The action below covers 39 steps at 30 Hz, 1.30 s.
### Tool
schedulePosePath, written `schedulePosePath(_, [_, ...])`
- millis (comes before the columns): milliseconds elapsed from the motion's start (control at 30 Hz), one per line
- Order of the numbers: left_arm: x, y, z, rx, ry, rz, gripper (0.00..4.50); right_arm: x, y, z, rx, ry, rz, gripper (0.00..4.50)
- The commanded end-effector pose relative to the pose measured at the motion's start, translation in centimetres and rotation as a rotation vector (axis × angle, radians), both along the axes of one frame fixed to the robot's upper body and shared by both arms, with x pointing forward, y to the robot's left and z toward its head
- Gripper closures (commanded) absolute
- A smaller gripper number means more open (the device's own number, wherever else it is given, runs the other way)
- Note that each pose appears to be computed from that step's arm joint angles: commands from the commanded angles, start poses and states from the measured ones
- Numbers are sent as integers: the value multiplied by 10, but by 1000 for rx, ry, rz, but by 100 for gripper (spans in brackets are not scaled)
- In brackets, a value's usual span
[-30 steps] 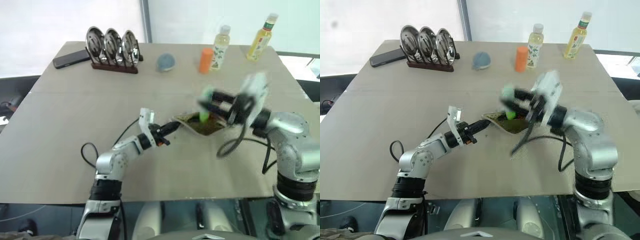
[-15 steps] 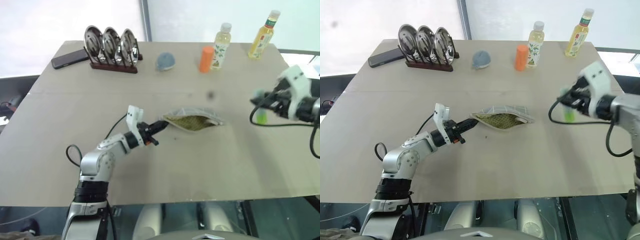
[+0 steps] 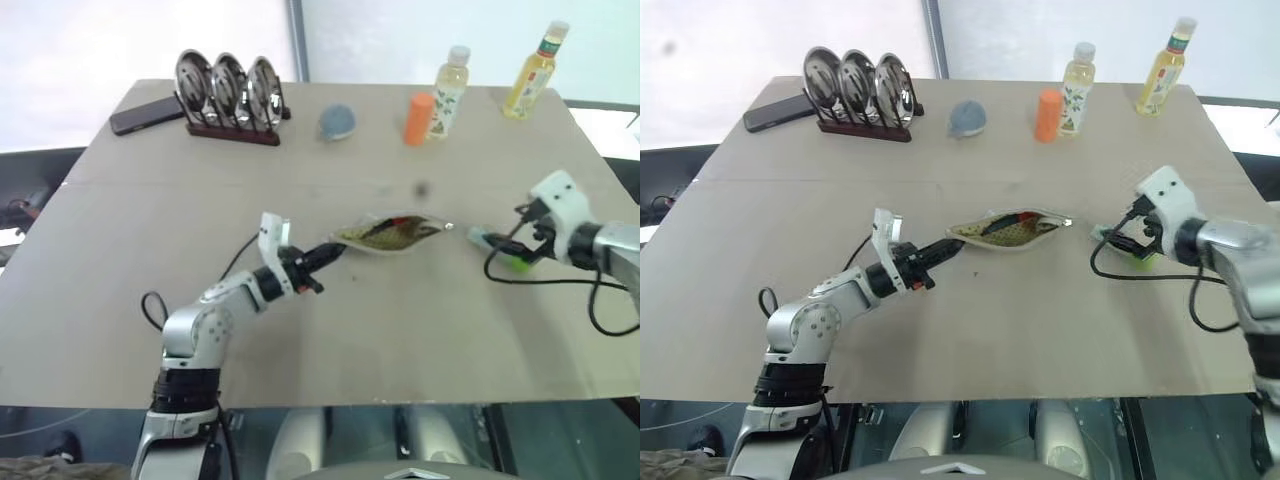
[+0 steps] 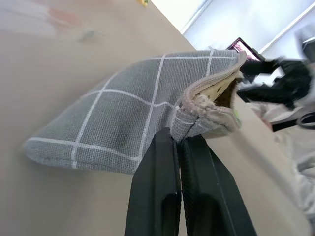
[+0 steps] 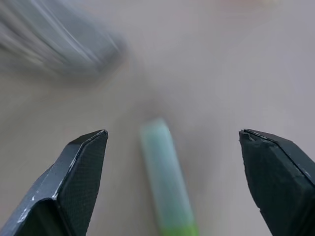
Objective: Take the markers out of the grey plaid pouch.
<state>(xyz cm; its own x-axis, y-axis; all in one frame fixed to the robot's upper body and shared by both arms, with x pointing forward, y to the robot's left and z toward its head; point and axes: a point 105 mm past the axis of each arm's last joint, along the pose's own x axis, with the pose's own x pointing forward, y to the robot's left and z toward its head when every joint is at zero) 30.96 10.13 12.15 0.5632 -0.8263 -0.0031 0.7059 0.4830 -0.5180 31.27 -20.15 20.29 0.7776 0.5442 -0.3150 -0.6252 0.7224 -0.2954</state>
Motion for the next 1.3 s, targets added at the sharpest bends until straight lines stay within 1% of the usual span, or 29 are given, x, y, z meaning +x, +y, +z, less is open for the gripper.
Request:
schedulePosePath(33, [-12,-13,22,-108,21,-100,450,-36,34,36,37,-88,141,60])
schedulePosePath(67, [-14,-15,25,-130,38,-119,450,-44,44,40,36,-94,169,91])
schedulePosePath(167, [-17,-17,26,-134,58,-149,450,-56,60,43,38,-93,194,225])
schedulePosePath(200, [-19,-19,31,-168,67,-171,450,-60,68,39,33,-75,209,270])
schedulePosePath(267, [-24,-23,37,-201,70,-217,450,-64,80,31,36,-47,221,270])
schedulePosePath(333, [-29,-26,37,-187,65,-250,450,-63,84,28,50,-32,207,270])
schedulePosePath(467, [-35,-28,15,-69,57,-275,450,-58,93,15,64,47,201,270])
schedulePosePath(533, [-37,-29,8,-42,48,-283,450,-51,96,11,76,75,188,270])
schedulePosePath(633, [-37,-30,5,-39,41,-285,450,-45,100,12,108,108,192,270])
schedulePosePath(767, [-38,-31,2,-30,32,-287,450,-44,104,5,74,170,229,270])
schedulePosePath(833, [-39,-31,2,-30,30,-285,450,-44,102,-10,26,227,233,270])
schedulePosePath(900, [-38,-31,2,-33,29,-281,450,-43,98,-22,-56,254,231,323])
schedulePosePath(1000, [-38,-30,2,-33,25,-274,450,-41,98,-30,-108,270,249,323])
schedulePosePath(1100, [-39,-30,2,-34,26,-274,450,-36,99,-41,-197,264,261,323])
schedulePosePath(1167, [-41,-31,1,-35,30,-280,450,-29,103,-47,-281,205,287,323])
schedulePosePath(1233, [-41,-31,-1,-38,39,-279,450,-20,115,-53,-382,83,363,323])
schedulePosePath(1300, [-39,-30,-1,-54,55,-267,450,-15,122,-64,-472,6,446,323])
